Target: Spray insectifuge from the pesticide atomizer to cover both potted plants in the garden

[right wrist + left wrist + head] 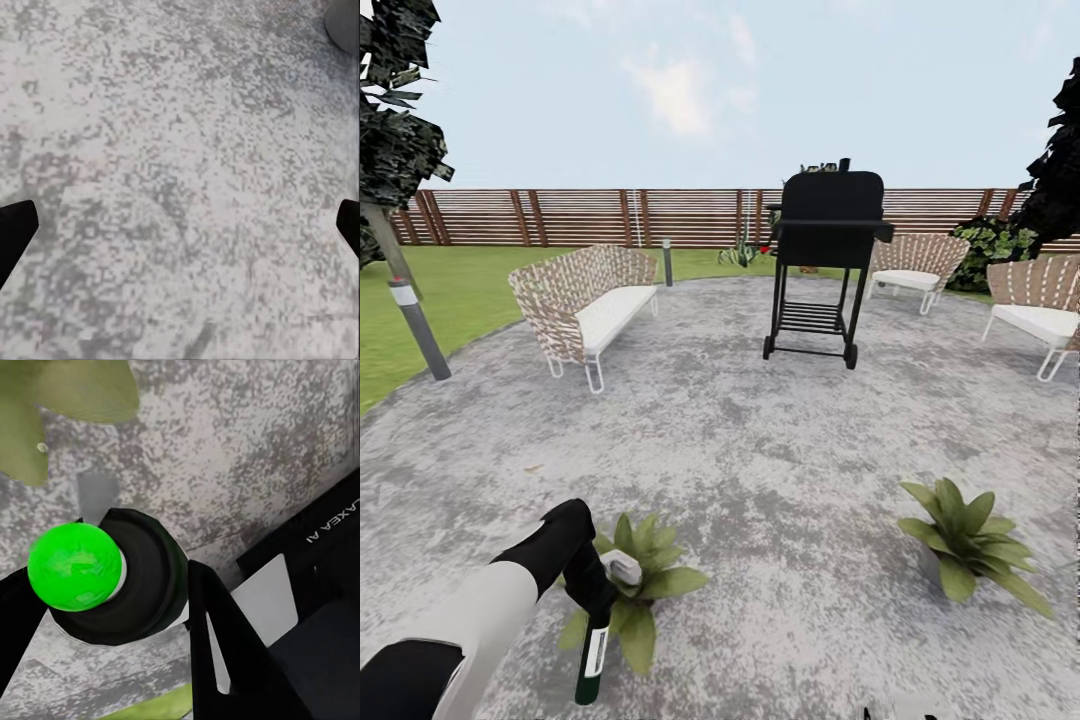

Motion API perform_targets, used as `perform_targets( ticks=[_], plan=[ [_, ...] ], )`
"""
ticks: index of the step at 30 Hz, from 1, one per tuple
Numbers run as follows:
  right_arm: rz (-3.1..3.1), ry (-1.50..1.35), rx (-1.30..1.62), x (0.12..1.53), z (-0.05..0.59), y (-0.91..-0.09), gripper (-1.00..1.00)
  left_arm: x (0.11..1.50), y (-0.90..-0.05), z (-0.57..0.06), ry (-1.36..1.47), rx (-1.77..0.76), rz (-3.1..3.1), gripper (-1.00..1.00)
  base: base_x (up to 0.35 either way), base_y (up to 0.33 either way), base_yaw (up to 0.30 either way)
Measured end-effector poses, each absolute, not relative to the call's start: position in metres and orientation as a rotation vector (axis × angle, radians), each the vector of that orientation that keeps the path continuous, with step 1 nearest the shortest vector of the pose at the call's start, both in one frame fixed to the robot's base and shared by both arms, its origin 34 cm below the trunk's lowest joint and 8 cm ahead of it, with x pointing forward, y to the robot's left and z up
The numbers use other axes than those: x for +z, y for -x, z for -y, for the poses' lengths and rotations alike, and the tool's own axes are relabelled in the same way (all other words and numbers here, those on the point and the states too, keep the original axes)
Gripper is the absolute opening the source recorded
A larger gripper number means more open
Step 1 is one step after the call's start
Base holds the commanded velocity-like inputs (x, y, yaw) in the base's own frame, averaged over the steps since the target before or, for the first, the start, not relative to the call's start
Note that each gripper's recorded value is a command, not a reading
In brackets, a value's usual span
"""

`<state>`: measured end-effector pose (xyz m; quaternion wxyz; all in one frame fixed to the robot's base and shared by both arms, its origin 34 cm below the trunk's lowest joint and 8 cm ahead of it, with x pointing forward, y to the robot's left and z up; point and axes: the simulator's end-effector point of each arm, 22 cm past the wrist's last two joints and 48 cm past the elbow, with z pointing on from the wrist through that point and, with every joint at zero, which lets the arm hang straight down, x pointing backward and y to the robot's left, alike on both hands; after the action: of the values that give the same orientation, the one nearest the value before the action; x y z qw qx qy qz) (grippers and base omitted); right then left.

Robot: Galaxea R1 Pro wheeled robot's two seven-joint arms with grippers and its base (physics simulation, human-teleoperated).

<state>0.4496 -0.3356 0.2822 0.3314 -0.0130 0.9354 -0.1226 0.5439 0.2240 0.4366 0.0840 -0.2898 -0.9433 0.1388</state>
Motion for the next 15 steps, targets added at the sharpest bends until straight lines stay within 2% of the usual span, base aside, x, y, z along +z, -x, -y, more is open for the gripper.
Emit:
perform_targets(
  ticks=[4, 15],
  plan=[
    [-2.445, 0.035, -0.321, 0.282, 0.336, -0.45, 1.0, 0.436, -0.543, -0.226, 0.863, 0.407, 2.813, -1.0, -0.057, -0.177, 0.0],
    [-2.445, 0.036, -0.32, 0.282, 0.335, -0.45, 1.0, 0.42, -0.522, -0.264, 0.858, 0.268, 2.759, -1.0, -0.004, -0.012, 0.0]
  ],
)
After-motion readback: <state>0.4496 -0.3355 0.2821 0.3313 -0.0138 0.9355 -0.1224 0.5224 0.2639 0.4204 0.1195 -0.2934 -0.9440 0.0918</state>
